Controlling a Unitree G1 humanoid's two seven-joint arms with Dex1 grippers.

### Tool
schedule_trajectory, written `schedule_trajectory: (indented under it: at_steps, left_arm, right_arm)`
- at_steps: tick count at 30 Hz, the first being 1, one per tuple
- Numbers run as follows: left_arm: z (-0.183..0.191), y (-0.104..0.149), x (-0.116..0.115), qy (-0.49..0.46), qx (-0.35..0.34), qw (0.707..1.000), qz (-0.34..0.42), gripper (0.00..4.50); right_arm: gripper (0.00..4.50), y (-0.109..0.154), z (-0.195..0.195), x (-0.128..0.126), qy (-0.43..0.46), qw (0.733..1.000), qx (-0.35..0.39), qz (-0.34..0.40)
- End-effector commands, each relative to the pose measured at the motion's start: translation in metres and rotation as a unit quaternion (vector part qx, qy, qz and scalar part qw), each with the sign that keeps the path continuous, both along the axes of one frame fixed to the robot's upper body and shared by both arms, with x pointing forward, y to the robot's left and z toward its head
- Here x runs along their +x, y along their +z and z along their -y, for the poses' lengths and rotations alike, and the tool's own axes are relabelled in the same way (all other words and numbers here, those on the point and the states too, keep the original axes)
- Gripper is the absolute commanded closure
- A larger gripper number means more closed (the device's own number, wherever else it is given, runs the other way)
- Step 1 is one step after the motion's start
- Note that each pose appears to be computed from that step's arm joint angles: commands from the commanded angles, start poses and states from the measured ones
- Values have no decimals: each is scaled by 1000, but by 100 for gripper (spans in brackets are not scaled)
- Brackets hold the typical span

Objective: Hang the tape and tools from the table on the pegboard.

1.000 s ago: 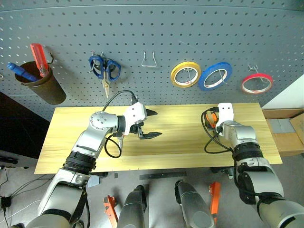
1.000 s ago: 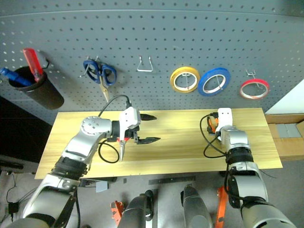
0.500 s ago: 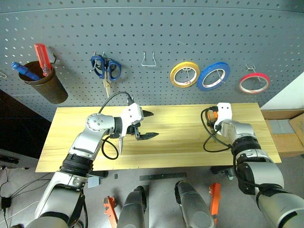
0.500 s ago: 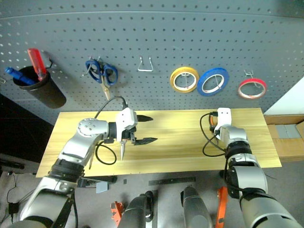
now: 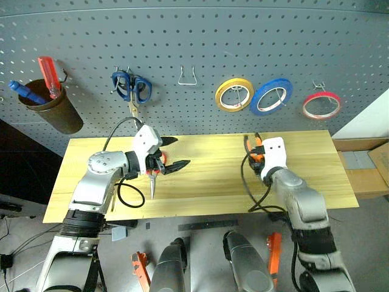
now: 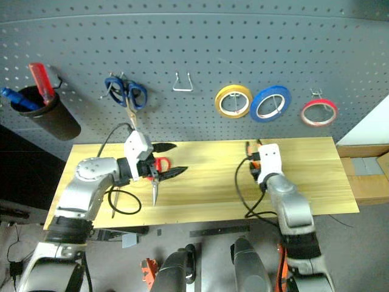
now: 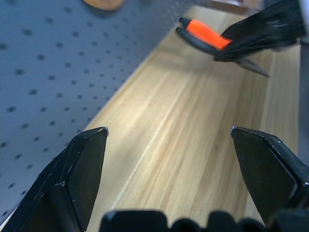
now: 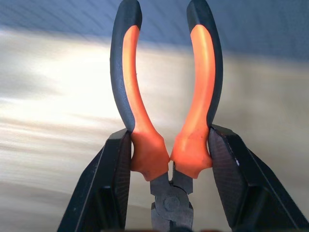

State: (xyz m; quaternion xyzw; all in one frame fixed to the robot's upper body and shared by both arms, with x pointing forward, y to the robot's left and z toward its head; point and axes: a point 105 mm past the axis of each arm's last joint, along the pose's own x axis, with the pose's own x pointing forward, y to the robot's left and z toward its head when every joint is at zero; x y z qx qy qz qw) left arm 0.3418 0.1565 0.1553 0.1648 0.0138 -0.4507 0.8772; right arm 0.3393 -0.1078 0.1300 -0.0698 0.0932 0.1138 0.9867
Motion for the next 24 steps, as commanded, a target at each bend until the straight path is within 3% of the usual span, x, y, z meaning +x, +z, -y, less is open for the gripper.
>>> schedule_trajectory:
  at_steps: [1, 5, 13, 24]
  left_arm:
    - [-19, 19, -5, 45, -29, 998, 23, 11]
    - [-34, 24, -9, 82, -46, 995, 27, 11]
    - [-53, 38, -14, 136, -72, 986, 60, 11]
    - [-51, 37, -46, 89, -60, 994, 31, 11]
  right_arm:
    - [263, 41, -35, -38, 52, 995, 19, 81]
    - [263, 79, -53, -39, 72, 984, 27, 160]
    - [263, 145, -78, -2, 83, 954, 49, 283]
    - [263, 221, -122, 11, 117, 904, 94, 399]
